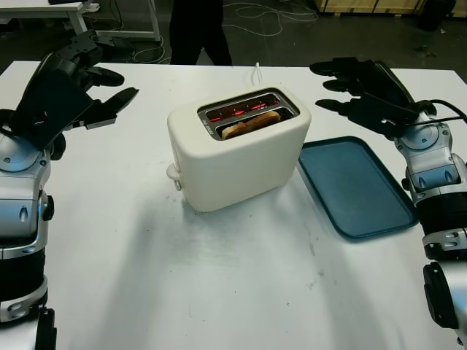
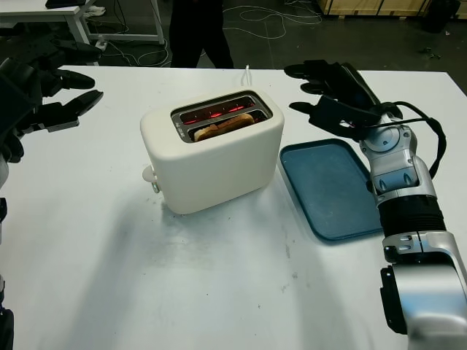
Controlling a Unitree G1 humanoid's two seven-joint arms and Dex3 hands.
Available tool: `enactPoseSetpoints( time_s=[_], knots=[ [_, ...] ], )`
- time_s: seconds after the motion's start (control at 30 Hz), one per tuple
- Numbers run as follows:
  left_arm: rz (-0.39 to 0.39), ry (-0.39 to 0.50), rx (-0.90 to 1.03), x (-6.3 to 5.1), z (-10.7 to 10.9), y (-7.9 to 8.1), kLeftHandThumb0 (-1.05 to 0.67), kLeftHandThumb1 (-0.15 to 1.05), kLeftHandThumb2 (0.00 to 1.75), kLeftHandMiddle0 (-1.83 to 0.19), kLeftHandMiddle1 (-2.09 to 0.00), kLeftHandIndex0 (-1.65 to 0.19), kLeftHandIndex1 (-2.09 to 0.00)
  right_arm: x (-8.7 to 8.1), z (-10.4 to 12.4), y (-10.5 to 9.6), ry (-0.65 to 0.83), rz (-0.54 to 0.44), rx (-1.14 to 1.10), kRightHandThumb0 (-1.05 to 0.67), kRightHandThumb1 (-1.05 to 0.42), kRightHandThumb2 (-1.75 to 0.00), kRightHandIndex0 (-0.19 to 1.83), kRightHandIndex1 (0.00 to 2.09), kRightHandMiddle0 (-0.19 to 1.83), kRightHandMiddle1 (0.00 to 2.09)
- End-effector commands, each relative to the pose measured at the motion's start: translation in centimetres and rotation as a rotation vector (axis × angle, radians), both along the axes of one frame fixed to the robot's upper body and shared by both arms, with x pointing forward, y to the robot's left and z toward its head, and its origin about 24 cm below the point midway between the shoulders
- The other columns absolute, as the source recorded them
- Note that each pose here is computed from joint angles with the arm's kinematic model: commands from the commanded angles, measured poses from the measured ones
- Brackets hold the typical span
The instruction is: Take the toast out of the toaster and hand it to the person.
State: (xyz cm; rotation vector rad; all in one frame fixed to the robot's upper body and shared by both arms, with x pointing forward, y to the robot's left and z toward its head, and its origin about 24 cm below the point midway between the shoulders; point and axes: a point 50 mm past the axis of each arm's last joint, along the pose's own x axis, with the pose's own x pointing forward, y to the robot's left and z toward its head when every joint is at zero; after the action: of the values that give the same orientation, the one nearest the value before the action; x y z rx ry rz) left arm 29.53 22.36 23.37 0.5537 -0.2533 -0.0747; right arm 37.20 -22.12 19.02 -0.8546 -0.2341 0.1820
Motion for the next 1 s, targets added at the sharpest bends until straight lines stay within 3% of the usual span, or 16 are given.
enactPoseSetpoints(
  time_s=[0.0,0.27,0.47,0.97],
  knots=[
    [-0.002,-0.021,-0.008,-0.1,0.1,0.1,-0.29,0.75,0.57,-0.1,-1.12,-0.21,-0.79,-0.1,0.5,-0.1,-0.02,-0.013,-0.016,-0.32,-0.92,-0.11,0.68,0.0,0.61,0.0],
    [0.02,-0.036,-0.02,-0.2,0.0,0.0,-0.26,0.74,0.57,-0.11,-1.11,-0.21,-0.8,-0.5,0.3,-0.5,0.007,-0.002,0.107,-0.29,-0.92,-0.14,0.62,0.01,0.56,0.0],
    [0.031,-0.03,-0.016,-0.3,-0.1,0.4,-0.25,0.75,0.56,-0.09,-1.11,-0.21,-0.79,-1.1,-0.2,-1.0,0.0,-0.014,0.144,-0.18,-0.92,-0.16,0.62,0.01,0.59,0.02],
    [0.031,-0.017,-0.019,-0.5,-0.4,0.6,-0.25,0.8,0.48,-0.12,-1.07,-0.23,-0.75,-1.7,-1.2,-0.8,0.03,-0.036,0.216,-0.15,-0.92,-0.18,0.59,0.0,0.55,0.0]
  ],
)
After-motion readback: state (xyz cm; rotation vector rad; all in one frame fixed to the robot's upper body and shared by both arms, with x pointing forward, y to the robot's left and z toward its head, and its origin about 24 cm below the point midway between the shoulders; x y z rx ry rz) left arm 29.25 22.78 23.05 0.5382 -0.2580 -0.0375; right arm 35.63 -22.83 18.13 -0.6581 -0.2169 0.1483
